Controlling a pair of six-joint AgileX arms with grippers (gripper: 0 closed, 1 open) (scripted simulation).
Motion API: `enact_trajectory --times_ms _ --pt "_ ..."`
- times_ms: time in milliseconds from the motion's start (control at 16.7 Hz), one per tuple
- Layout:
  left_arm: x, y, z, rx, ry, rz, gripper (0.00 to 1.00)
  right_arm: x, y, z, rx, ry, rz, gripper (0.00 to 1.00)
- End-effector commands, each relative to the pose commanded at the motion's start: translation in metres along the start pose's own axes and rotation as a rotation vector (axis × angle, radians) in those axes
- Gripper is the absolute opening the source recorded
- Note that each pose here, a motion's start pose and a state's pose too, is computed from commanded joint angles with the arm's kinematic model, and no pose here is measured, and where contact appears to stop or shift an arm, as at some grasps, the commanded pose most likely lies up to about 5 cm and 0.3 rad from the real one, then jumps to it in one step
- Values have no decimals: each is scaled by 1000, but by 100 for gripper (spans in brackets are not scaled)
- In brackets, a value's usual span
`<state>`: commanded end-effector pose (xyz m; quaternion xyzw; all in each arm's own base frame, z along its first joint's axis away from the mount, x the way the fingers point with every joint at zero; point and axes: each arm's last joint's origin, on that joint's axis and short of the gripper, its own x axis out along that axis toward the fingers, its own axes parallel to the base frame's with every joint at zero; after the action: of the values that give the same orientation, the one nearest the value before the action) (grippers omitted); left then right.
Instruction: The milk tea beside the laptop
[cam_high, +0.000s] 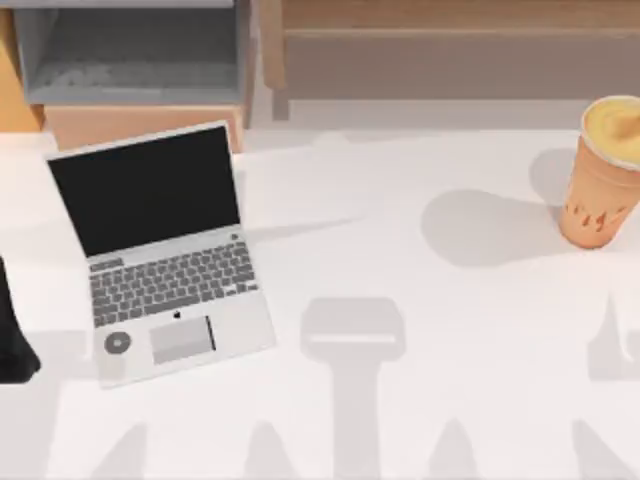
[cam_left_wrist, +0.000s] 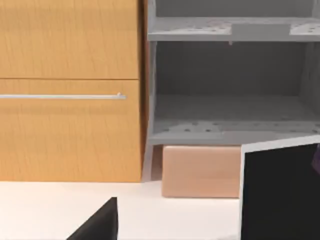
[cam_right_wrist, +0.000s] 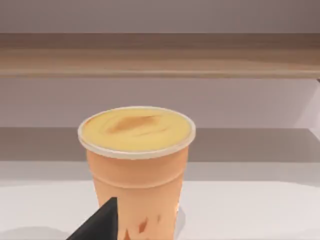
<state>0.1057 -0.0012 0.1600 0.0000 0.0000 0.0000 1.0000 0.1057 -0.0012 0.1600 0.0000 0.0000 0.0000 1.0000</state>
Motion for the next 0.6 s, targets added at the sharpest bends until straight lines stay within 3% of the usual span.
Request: enact_trajectory --times_ms 600 --pt "0 0 0 0 0 0 100 24 7 15 12 14 -7 100"
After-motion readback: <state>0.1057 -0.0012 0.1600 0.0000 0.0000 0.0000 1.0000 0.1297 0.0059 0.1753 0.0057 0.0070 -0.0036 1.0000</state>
